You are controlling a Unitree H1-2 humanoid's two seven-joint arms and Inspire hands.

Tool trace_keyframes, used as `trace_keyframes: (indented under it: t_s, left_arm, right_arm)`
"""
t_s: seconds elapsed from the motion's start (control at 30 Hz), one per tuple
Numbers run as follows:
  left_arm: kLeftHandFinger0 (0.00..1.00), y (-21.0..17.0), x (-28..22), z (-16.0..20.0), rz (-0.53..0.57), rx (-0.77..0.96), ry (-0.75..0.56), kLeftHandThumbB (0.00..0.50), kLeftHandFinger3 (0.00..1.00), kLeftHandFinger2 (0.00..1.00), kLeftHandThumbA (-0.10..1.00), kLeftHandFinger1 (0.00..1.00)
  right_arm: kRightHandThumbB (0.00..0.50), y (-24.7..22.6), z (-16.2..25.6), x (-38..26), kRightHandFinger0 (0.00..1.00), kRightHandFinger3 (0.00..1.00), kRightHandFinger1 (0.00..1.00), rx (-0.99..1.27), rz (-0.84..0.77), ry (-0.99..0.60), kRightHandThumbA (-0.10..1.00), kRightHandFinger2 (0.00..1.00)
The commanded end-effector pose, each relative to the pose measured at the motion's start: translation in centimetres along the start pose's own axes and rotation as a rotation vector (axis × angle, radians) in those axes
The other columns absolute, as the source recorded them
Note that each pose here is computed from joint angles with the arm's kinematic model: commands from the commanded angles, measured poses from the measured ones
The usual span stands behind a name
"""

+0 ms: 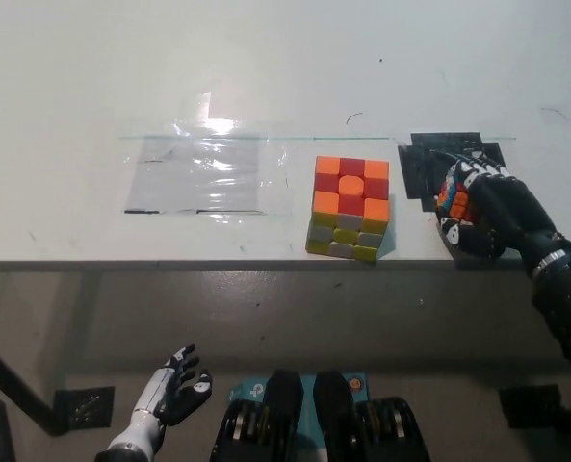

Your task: The robot uses its right hand to pick up the small cube kept on the middle on the desk and place it on the bigger cube kept next to it

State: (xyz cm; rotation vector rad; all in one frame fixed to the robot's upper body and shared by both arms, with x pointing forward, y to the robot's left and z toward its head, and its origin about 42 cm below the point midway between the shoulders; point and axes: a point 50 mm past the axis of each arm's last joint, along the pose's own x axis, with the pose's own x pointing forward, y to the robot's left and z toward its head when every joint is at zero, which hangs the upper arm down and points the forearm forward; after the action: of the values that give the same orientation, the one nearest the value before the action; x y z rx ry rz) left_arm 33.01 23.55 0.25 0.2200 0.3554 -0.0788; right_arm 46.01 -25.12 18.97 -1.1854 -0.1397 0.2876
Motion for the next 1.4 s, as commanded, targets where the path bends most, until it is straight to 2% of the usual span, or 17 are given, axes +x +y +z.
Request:
trace_keyframes:
  t_s: [0.0, 0.07, 0.13, 0.17, 0.23, 0.33, 0.43, 0.5, 0.6, 0.67, 0.7, 0.83, 0.97, 1.07, 1.13, 1.17, 1.37]
  left_arm:
    - [1.00, 0.6, 0.7, 1.6, -0.001, 0.006, -0.069, 0.281, 1.00, 1.00, 0.33, 1.00]
    - [1.00, 0.7, 0.9, 1.7, 0.001, 0.009, -0.066, 0.291, 1.00, 1.00, 0.34, 1.00]
    - [1.00, 0.8, 0.9, 1.8, -0.002, 0.005, -0.074, 0.286, 1.00, 1.00, 0.33, 1.00]
    - [1.00, 0.8, 1.0, 1.8, 0.001, 0.002, -0.064, 0.302, 1.00, 1.00, 0.34, 1.00]
    - [1.00, 0.8, 1.1, 2.0, 0.002, 0.004, -0.064, 0.304, 1.00, 1.00, 0.34, 1.00]
    - [1.00, 0.8, 1.0, 2.1, 0.005, -0.012, -0.065, 0.307, 1.00, 1.00, 0.31, 1.00]
    - [1.00, 0.9, 1.2, 2.3, 0.004, 0.001, -0.071, 0.284, 1.00, 1.00, 0.30, 1.00]
    - [1.00, 0.9, 1.2, 2.5, 0.004, 0.020, -0.077, 0.301, 1.00, 1.00, 0.34, 1.00]
    - [1.00, 0.9, 1.3, 2.5, 0.002, 0.016, -0.077, 0.300, 1.00, 1.00, 0.34, 1.00]
    - [1.00, 1.0, 1.3, 2.5, 0.000, 0.024, -0.074, 0.297, 1.00, 1.00, 0.34, 1.00]
    - [1.00, 1.0, 1.3, 2.5, 0.000, 0.024, -0.074, 0.290, 1.00, 1.00, 0.33, 1.00]
    - [1.00, 0.9, 1.5, 2.5, -0.003, 0.012, -0.078, 0.301, 1.00, 1.00, 0.32, 1.00]
    - [1.00, 0.9, 1.5, 2.5, -0.004, 0.020, -0.084, 0.296, 1.00, 1.00, 0.32, 1.00]
    - [1.00, 0.9, 1.5, 2.5, -0.002, 0.014, -0.084, 0.290, 1.00, 1.00, 0.30, 1.00]
    - [1.00, 0.9, 1.5, 2.5, 0.000, 0.014, -0.079, 0.293, 1.00, 1.00, 0.30, 1.00]
    - [1.00, 0.9, 1.4, 2.6, -0.001, 0.008, -0.075, 0.299, 1.00, 1.00, 0.30, 1.00]
    - [1.00, 0.9, 1.3, 2.4, -0.001, 0.007, -0.076, 0.288, 1.00, 1.00, 0.28, 1.00]
  right_arm:
    - [0.307, 1.0, -1.9, 0.1, 0.59, 1.00, 0.95, -0.123, 0.134, 0.079, 0.33, 1.00]
    - [0.313, 1.0, -2.3, 0.6, 0.49, 1.00, 0.67, -0.181, 0.124, 0.050, 0.25, 1.00]
    - [0.308, 1.1, -2.5, 0.9, 0.32, 1.00, 0.44, -0.195, 0.104, 0.039, 0.18, 0.76]
    - [0.251, 1.6, -2.7, 1.3, 0.06, 1.00, 0.13, -0.216, 0.061, 0.033, 0.10, 0.43]
    - [0.190, 1.9, -2.7, 1.5, 0.00, 1.00, 0.00, -0.245, 0.024, 0.009, 0.00, 0.24]
    - [0.006, 2.4, -2.7, 1.8, 0.00, 1.00, 0.00, -0.317, -0.013, -0.028, -0.10, 0.13]
    - [0.000, 2.6, -2.8, 2.0, 0.00, 1.00, 0.00, -0.366, -0.093, -0.106, -0.10, 0.01]
    - [0.004, 2.7, -3.2, 2.3, 0.00, 0.98, 0.06, -0.422, -0.126, -0.116, -0.10, 0.16]
    - [0.030, 2.8, -3.3, 2.4, 0.00, 0.40, 0.02, -0.431, -0.173, -0.124, -0.10, 0.17]
    - [0.000, 3.1, -3.4, 2.4, 0.00, 0.24, 0.00, -0.391, -0.223, -0.128, -0.10, 0.09]
    - [0.000, 3.2, -3.5, 2.4, 0.00, 0.40, 0.03, -0.397, -0.221, -0.125, -0.10, 0.19]
    - [0.018, 3.6, -3.6, 2.6, 0.00, 0.28, 0.00, -0.410, -0.246, -0.100, -0.10, 0.01]
    - [0.049, 3.8, -3.6, 2.7, 0.00, 0.08, 0.00, -0.403, -0.257, -0.104, -0.10, 0.00]
    - [0.053, 3.7, -3.5, 2.7, 0.00, 0.24, 0.00, -0.417, -0.285, -0.129, -0.10, 0.03]
    - [0.044, 3.5, -3.3, 2.7, 0.00, 0.16, 0.00, -0.402, -0.294, -0.132, -0.10, 0.06]
    - [0.056, 3.4, -3.2, 2.7, 0.00, 0.30, 0.00, -0.397, -0.314, -0.148, -0.10, 0.08]
    - [0.000, 3.3, -2.6, 2.6, 0.00, 0.17, 0.00, -0.370, -0.348, -0.197, -0.10, 0.00]
